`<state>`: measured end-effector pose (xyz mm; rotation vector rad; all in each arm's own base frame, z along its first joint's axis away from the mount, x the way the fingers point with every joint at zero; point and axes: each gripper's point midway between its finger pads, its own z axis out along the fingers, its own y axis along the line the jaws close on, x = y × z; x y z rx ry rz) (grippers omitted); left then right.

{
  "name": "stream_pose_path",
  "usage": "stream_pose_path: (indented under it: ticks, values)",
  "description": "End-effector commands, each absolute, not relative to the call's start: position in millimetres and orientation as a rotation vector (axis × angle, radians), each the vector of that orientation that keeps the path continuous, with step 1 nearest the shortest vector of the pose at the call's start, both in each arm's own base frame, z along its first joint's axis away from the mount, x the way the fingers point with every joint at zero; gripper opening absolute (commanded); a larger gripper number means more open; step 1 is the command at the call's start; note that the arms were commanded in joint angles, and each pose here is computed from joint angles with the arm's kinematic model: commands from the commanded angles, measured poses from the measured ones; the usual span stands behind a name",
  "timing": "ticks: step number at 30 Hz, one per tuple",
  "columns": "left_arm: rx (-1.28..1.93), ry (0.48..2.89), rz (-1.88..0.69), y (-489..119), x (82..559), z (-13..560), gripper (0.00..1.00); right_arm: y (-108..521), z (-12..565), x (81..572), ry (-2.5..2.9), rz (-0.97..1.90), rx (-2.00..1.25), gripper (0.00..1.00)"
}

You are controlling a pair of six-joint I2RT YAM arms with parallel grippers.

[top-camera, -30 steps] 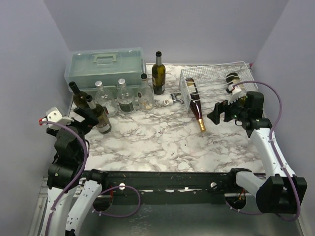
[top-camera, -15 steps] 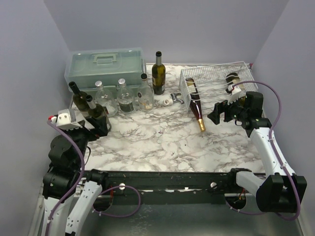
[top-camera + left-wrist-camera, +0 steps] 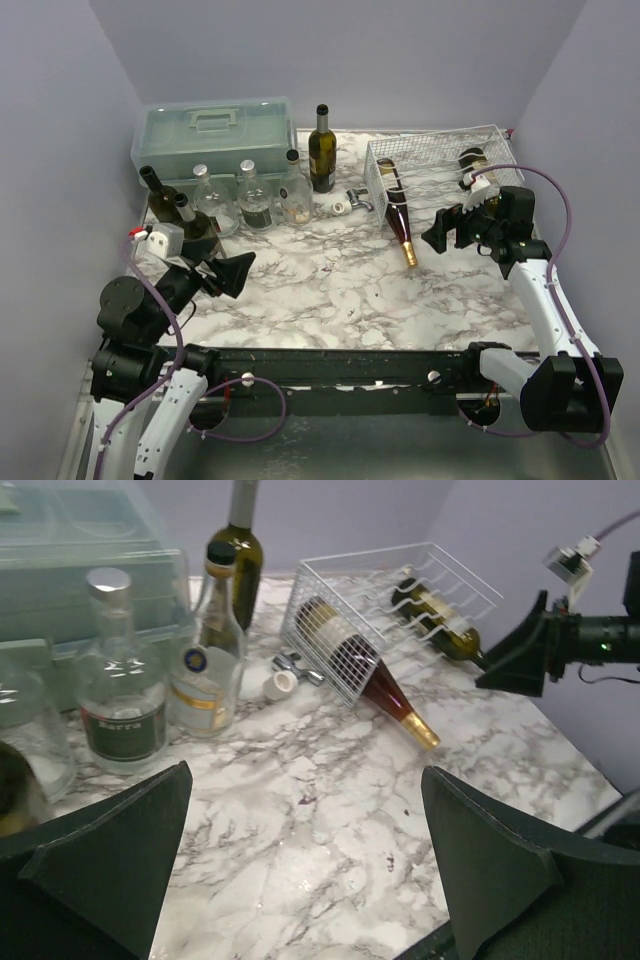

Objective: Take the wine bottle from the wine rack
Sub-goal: Pick up the wine bottle from the wine rack.

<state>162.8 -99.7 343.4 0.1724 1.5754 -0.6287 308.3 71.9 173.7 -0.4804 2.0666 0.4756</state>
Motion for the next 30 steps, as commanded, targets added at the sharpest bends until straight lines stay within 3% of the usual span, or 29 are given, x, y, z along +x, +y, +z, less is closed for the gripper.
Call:
stream_pose_path:
  ticks: [1, 13, 30]
  values:
    - [0.316, 1.576, -0.816, -134, 159, 343, 0.99, 69, 174, 310, 2.05, 0.448, -0.491, 1.0]
    - [0.473, 1.585, -0.998, -168, 167, 338, 0.96, 68, 171, 311, 2.061, 0.445, -0.486, 1.0]
    - [0.65, 1.63, -0.957, -214, 223, 324, 0.98, 59, 167, 312, 2.08, 0.478, -0.428, 1.0]
